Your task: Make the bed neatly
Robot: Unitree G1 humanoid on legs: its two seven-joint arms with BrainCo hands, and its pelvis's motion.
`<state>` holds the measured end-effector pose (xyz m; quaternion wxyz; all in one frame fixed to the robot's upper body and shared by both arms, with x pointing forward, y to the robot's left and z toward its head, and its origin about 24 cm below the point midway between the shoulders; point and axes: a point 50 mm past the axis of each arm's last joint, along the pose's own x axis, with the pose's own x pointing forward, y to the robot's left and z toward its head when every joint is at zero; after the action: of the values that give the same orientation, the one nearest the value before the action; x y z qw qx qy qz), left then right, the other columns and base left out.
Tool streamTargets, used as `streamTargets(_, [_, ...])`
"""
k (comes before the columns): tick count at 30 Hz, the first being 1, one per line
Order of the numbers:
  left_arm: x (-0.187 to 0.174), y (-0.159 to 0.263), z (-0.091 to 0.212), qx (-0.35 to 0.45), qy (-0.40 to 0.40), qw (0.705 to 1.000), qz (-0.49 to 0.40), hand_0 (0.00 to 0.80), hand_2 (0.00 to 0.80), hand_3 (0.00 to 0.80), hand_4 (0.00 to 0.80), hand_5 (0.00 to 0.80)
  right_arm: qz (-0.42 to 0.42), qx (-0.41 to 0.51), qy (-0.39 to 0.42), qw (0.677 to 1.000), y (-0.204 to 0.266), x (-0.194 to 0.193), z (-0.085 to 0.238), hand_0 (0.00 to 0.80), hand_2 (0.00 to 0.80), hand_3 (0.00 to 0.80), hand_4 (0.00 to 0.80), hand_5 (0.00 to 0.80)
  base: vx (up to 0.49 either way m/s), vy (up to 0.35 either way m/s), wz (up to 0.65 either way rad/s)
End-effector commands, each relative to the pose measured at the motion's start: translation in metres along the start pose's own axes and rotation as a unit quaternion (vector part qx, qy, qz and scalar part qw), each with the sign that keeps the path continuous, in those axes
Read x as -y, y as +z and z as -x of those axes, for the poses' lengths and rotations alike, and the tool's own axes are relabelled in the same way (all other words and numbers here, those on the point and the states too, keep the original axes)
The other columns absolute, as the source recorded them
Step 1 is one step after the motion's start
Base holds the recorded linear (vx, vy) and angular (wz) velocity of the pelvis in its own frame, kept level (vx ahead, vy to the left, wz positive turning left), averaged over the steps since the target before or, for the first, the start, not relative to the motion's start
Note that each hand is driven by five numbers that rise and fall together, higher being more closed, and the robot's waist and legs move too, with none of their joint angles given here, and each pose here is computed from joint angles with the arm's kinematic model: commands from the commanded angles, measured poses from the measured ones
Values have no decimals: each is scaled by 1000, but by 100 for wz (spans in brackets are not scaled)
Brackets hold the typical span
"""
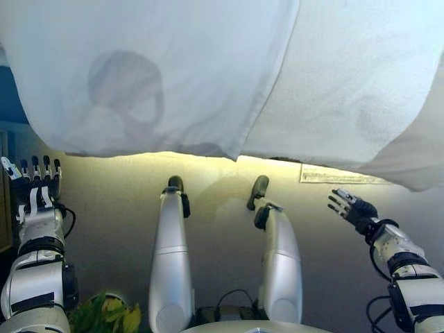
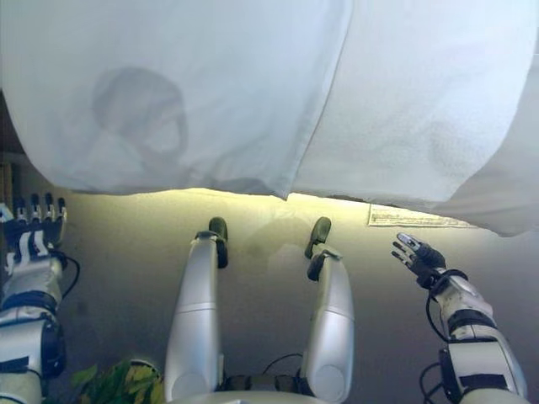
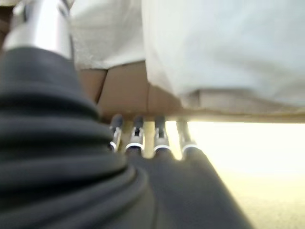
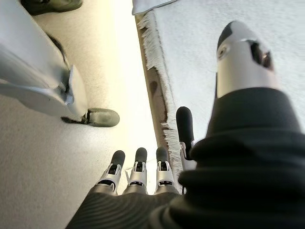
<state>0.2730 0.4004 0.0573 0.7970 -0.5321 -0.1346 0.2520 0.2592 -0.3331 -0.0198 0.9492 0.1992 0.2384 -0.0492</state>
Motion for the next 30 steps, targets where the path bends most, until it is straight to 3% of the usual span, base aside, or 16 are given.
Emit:
streamTargets(1, [-19, -1, 10, 5, 15, 1000, -5, 0, 0, 0, 0, 0, -28, 33, -38, 998, 4, 20, 12, 0, 0, 0, 0, 0, 18, -149, 4])
streamTargets(14, [-77, -53, 53, -101, 79, 990, -57, 0, 0, 0, 0, 0, -67, -6, -32, 997, -48, 13, 16, 0, 0, 0, 0, 0, 58, -131, 1])
streamTargets(17, [-90, -65, 66, -131, 101, 980, -109, 0, 0, 0, 0, 0, -77, -32, -25, 996, -69, 10, 19, 0, 0, 0, 0, 0, 95, -117, 0])
streamTargets(21, [-104, -71, 78, -182, 129, 956, -189, 0, 0, 0, 0, 0, -88, -67, -12, 994, -96, 1, 23, 0, 0, 0, 0, 0, 87, -166, 4])
streamTargets(25, [-128, -82, 104, -266, 144, 902, -309, 0, 0, 0, 0, 0, -89, -107, -34, 990, -118, 5, 33, 0, 0, 0, 0, 0, 174, -98, -7])
streamTargets(30, [-151, -86, 131, -328, 171, 846, -384, 0, 0, 0, 0, 0, -75, -176, -23, 981, -153, -3, 44, 0, 0, 0, 0, 0, 148, -76, -11])
